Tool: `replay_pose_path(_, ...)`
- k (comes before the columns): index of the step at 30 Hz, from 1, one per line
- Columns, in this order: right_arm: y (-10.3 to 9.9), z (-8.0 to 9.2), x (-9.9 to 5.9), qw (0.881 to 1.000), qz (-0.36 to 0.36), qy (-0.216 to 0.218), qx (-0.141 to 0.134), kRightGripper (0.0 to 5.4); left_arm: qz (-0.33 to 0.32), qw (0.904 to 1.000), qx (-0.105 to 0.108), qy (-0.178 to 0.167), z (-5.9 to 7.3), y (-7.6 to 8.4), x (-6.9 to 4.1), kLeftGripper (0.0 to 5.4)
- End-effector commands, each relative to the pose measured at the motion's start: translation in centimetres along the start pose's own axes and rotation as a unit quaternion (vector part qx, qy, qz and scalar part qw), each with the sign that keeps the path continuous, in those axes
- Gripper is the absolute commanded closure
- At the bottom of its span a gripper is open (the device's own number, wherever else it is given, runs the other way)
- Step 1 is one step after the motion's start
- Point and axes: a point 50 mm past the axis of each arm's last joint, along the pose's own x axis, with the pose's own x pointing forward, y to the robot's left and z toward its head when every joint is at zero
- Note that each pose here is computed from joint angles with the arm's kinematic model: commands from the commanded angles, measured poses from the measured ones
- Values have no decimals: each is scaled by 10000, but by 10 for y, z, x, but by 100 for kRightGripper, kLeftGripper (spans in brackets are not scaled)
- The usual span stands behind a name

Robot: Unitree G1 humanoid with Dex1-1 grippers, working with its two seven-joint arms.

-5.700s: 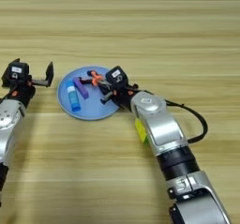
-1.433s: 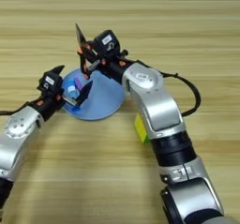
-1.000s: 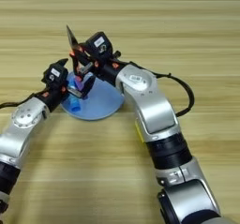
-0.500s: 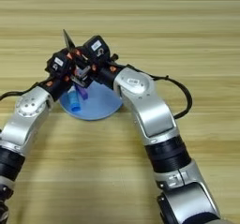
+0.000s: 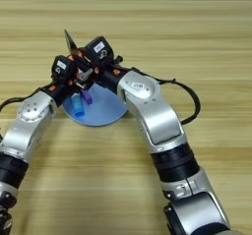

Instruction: Move the objects on the table

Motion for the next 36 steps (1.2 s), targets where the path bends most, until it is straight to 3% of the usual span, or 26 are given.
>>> replay_pose_path(1, 0, 12, 1, 9998, 3, -199, -50, 452, -27, 9999, -7, -107, 5, 2, 3, 184)
replay_pose_path(30, -1, 7, 1, 9999, 3, -127, -15, 452, 63, 9998, -82, -143, 5, 4, 1, 452)
replay_pose_path(36, -1, 6, 1, 9999, 4, -115, -6, 510, 68, 9998, -80, -142, 5, 5, 1, 466)
